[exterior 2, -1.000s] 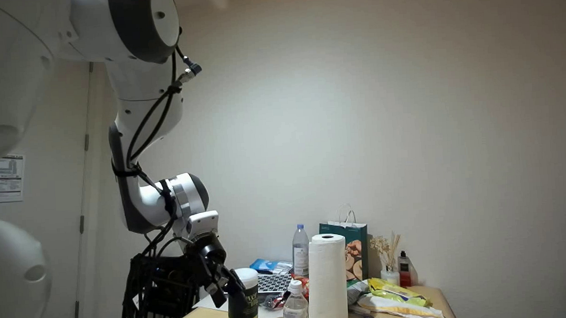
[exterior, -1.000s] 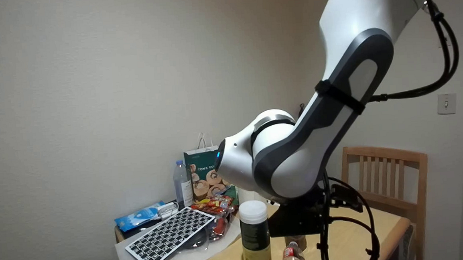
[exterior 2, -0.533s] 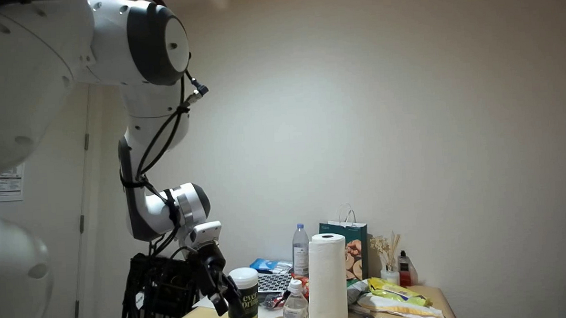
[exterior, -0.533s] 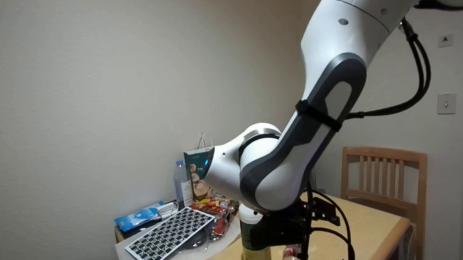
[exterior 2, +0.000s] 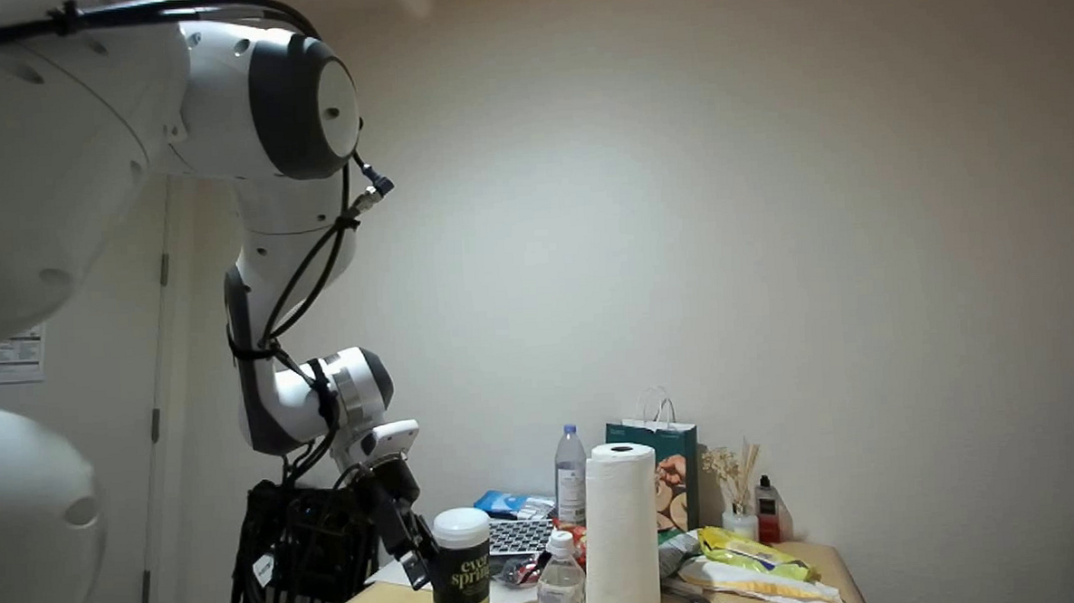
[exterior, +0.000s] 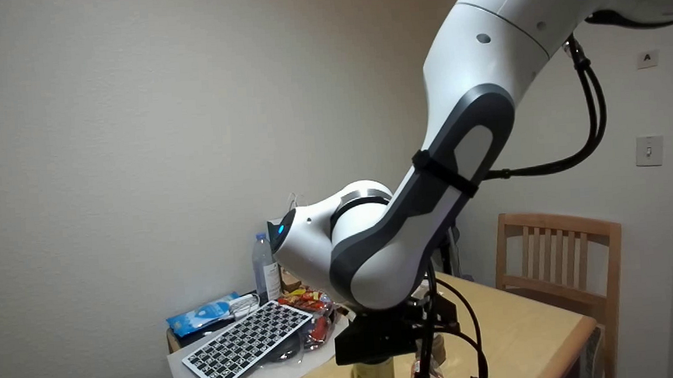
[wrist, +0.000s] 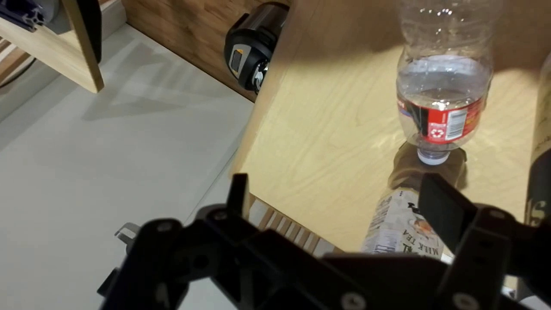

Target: Pick up the bottle and put it up right on the table

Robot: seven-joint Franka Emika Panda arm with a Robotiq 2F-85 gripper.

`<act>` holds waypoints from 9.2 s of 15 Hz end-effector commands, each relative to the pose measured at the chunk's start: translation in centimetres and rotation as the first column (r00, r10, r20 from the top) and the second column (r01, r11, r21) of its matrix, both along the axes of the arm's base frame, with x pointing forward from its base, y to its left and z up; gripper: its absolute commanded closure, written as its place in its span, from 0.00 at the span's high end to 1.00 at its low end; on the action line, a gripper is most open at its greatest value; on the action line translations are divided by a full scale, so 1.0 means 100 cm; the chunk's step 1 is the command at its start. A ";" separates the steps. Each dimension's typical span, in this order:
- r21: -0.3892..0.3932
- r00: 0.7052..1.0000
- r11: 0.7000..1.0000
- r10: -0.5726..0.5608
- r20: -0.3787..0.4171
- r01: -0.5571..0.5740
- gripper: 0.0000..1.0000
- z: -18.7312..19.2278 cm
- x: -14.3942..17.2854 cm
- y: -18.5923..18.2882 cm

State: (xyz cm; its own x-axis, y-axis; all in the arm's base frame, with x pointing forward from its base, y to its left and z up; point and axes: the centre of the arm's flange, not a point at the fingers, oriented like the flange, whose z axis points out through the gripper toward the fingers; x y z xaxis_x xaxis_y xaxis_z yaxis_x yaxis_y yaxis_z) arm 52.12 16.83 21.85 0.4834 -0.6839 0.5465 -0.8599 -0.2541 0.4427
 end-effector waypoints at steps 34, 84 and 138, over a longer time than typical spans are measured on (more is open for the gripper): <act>0.075 0.962 0.960 -0.265 -0.068 0.270 1.00 -0.026 -0.066 -0.068; 0.362 0.996 0.928 0.085 0.011 -0.083 0.18 -0.068 0.026 -0.073; -0.625 0.903 0.722 0.001 0.429 0.296 0.06 -0.081 0.026 0.054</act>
